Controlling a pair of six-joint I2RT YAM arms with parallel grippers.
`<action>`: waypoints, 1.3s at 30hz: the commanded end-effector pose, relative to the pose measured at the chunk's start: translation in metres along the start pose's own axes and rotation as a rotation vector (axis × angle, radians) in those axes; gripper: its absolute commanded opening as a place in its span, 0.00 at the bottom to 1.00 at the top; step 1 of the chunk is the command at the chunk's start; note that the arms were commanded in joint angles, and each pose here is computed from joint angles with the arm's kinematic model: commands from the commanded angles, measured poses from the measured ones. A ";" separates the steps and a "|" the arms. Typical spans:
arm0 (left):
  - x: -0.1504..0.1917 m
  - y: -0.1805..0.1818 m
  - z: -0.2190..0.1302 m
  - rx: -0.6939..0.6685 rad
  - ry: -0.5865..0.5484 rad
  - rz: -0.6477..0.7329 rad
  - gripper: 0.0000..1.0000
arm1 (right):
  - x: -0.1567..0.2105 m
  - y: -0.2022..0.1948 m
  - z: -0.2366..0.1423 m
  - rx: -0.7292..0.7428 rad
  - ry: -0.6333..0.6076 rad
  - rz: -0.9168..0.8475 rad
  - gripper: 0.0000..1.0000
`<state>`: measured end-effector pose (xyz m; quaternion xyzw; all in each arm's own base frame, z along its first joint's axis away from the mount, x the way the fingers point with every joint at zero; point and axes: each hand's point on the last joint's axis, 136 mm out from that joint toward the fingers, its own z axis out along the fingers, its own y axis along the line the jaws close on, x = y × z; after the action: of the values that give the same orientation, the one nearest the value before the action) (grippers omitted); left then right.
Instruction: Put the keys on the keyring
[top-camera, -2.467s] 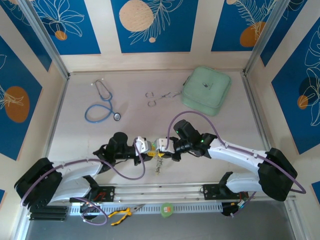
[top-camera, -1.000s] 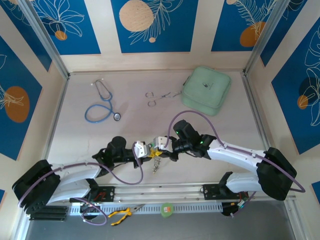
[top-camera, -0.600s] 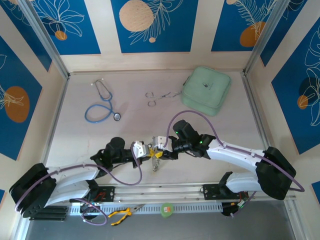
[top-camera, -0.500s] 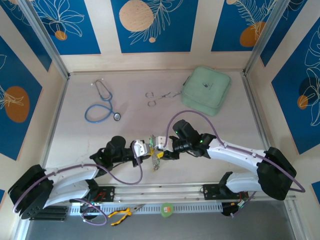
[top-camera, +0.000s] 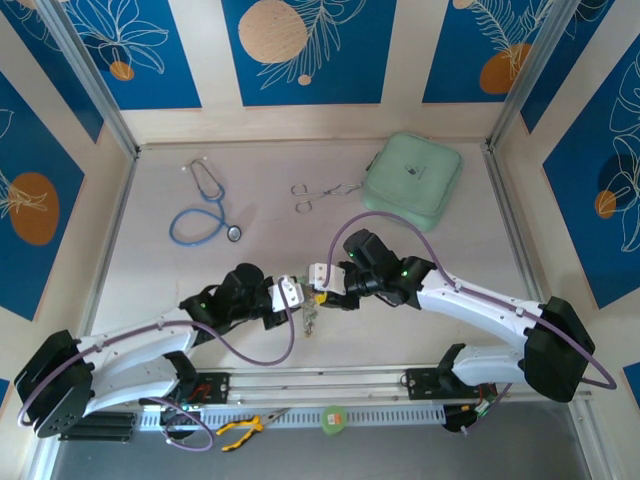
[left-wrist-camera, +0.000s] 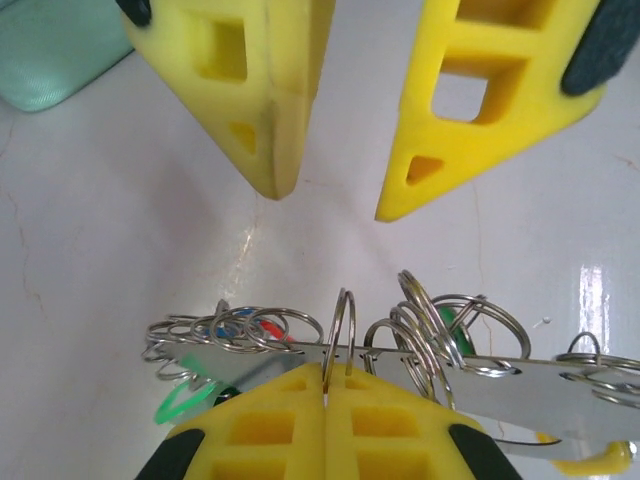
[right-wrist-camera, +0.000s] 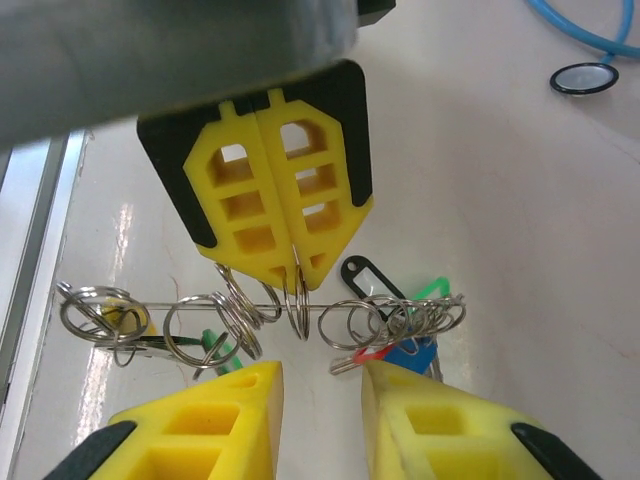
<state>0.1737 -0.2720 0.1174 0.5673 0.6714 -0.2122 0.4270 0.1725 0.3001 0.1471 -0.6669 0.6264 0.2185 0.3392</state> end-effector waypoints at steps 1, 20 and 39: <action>-0.010 0.000 -0.001 0.004 -0.004 0.030 0.00 | -0.008 -0.002 -0.001 -0.003 -0.043 -0.005 0.26; -0.009 -0.005 -0.001 0.028 -0.003 -0.005 0.00 | 0.008 0.020 0.031 -0.104 -0.058 -0.026 0.26; 0.012 -0.012 0.007 0.027 -0.001 -0.045 0.00 | 0.021 0.021 0.039 -0.049 -0.148 0.042 0.26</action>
<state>0.1693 -0.2691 0.1028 0.5578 0.6844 -0.2189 0.4154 0.1623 0.3069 0.1004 -0.6457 0.6169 0.2764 0.3552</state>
